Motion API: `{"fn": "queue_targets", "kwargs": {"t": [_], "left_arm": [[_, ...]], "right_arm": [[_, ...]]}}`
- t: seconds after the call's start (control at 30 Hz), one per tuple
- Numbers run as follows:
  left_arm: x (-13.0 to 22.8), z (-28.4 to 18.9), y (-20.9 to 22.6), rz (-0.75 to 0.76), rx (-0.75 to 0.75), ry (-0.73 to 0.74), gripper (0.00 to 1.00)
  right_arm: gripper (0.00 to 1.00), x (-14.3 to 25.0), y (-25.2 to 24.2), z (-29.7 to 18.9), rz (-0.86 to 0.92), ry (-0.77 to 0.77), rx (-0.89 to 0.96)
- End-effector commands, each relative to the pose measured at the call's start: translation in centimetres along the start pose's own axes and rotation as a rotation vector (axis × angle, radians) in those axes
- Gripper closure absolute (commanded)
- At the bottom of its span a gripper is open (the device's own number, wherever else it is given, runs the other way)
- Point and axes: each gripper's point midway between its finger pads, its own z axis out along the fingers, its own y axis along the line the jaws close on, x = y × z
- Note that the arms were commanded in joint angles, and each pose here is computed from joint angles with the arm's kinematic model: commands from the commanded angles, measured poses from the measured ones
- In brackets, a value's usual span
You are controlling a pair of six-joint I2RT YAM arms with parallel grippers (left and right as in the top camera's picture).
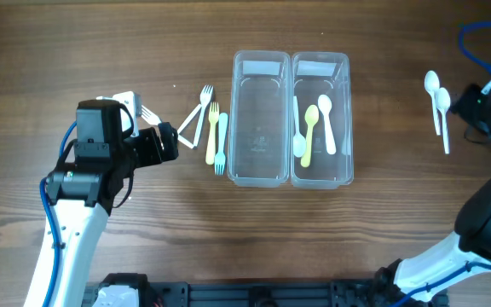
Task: Pack container
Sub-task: 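Grasp a white spoon from the remaining pair with the right gripper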
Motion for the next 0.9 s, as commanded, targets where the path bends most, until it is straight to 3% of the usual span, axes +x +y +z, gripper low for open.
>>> {"fn": "queue_targets", "kwargs": {"t": [0.0,0.4,0.77,0.87], "left_arm": [[-0.7,-0.3,-0.1,0.012,0.007,-0.015,0.0],[-0.4,-0.3,0.0,0.01,0.005,-0.004,0.0],[-0.4,-0.3,0.0,0.01,0.004,-0.004,0.0],[-0.4,-0.3,0.0,0.01,0.004,-0.004,0.0]], "right_arm": [[0.51,0.2,-0.2,1.8,-0.057,0.014,0.017],[0.62,2.3,-0.1,5.5,-0.168,0.086,-0.003],[0.65,4.9,-0.5,7.1,-0.181,0.169,0.002],[0.74,5.4,-0.9,7.1,-0.182,0.18,0.021]]}}
